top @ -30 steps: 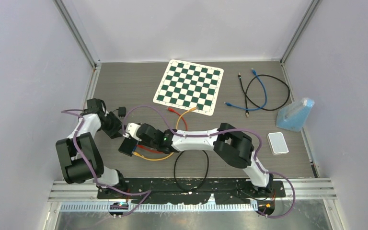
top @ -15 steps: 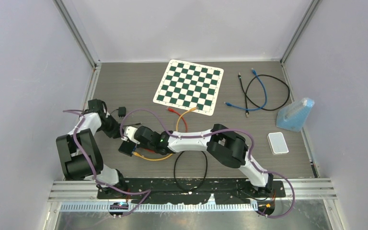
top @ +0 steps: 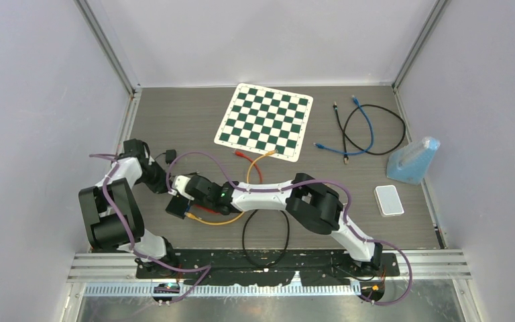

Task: Insert the plug into the switch port
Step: Insert the connector into the switch port.

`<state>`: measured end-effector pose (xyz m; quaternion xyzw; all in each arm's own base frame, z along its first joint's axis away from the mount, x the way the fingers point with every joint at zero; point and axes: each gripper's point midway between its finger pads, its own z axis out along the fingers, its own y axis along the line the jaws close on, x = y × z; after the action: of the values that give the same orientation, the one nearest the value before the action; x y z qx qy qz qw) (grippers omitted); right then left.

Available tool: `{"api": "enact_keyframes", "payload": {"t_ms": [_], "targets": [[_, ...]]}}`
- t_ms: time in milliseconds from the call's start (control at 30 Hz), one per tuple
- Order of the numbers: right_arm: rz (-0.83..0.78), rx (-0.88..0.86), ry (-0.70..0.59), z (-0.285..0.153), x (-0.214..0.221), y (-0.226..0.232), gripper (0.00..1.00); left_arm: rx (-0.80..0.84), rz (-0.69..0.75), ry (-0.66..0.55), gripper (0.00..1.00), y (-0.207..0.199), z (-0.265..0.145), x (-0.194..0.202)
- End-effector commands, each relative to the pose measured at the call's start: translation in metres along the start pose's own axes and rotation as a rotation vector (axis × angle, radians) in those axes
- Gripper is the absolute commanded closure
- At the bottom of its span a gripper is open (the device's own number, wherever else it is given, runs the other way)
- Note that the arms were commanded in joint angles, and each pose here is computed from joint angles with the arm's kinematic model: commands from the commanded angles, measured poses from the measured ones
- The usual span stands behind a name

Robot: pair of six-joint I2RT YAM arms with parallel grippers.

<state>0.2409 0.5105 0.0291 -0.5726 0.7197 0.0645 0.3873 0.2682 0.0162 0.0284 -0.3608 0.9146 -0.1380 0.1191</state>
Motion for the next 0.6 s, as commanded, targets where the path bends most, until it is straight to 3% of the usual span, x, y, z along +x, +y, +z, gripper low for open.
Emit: {"api": "enact_keyframes", "payload": {"t_ms": [0,567], "targets": [[0.049,0.001,-0.056,-0.008,-0.024,-0.008,0.95,0.054,0.008,-0.004,0.92,-0.012,-0.005,-0.008],[0.127,-0.028,-0.112,-0.019,-0.043,-0.013,0.95,0.087,0.003,0.018,0.93,-0.016,-0.001,-0.003]]}}
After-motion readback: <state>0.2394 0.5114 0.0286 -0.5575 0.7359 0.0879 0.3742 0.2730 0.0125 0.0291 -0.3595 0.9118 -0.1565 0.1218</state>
